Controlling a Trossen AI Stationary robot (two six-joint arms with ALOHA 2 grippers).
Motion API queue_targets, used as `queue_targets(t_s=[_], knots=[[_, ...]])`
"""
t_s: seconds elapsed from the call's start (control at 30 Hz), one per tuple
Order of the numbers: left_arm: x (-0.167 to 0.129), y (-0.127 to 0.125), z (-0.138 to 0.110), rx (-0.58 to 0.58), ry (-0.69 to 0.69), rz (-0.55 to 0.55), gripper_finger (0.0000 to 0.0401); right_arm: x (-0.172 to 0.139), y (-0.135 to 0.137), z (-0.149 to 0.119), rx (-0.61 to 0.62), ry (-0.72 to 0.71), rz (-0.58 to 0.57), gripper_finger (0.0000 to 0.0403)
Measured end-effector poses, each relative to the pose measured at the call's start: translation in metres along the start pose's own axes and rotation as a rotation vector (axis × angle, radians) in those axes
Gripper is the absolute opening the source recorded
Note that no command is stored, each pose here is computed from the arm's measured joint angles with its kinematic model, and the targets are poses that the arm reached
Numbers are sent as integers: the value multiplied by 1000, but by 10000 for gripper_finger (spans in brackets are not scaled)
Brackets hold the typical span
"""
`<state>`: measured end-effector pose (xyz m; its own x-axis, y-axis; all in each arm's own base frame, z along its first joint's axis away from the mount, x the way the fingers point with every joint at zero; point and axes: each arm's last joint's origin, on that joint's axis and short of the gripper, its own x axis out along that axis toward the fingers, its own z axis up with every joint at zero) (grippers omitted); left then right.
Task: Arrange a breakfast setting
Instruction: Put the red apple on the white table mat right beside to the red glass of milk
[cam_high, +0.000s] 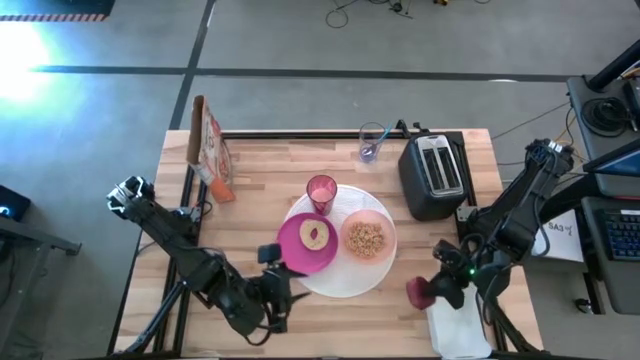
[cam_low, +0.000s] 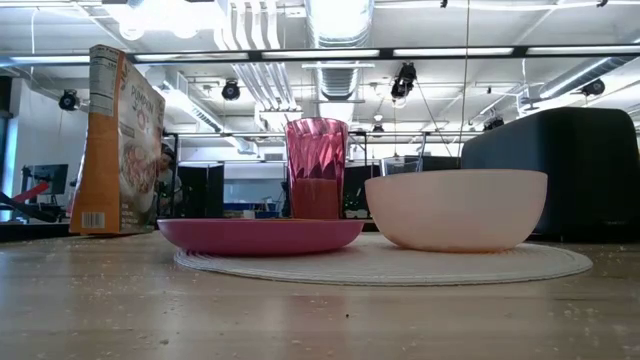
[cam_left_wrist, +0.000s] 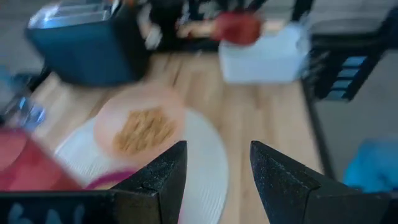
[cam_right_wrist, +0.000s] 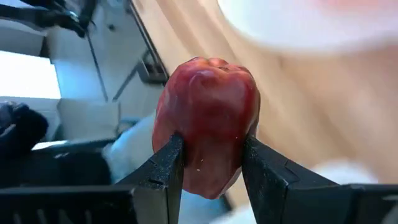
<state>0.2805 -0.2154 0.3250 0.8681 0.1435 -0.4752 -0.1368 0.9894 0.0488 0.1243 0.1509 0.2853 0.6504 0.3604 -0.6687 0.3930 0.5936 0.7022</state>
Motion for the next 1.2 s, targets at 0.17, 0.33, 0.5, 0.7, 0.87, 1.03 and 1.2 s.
queue_targets(t_s=[0.17,0.33,0.5,0.7,0.87,1.03,1.2], knots=[[17,-22,3,93,-107,-69,160,-1,20,7,-259,-219,-1,122],[48,-51,-8,193,-184,-94,160,10,46,8,-522,-373,-17,122],[69,-71,-11,257,-190,-76,160,30,65,4,-726,-437,-101,122],[65,-72,-5,232,-208,-88,160,55,81,-1,-832,-482,-197,122],[70,-71,-16,179,-184,-89,160,80,90,-7,-916,-468,-259,123],[76,-61,-37,111,-186,-58,160,99,95,-12,-941,-468,-299,123],[62,-35,-53,0,-412,-99,160,111,103,-15,-951,-493,-322,123]])
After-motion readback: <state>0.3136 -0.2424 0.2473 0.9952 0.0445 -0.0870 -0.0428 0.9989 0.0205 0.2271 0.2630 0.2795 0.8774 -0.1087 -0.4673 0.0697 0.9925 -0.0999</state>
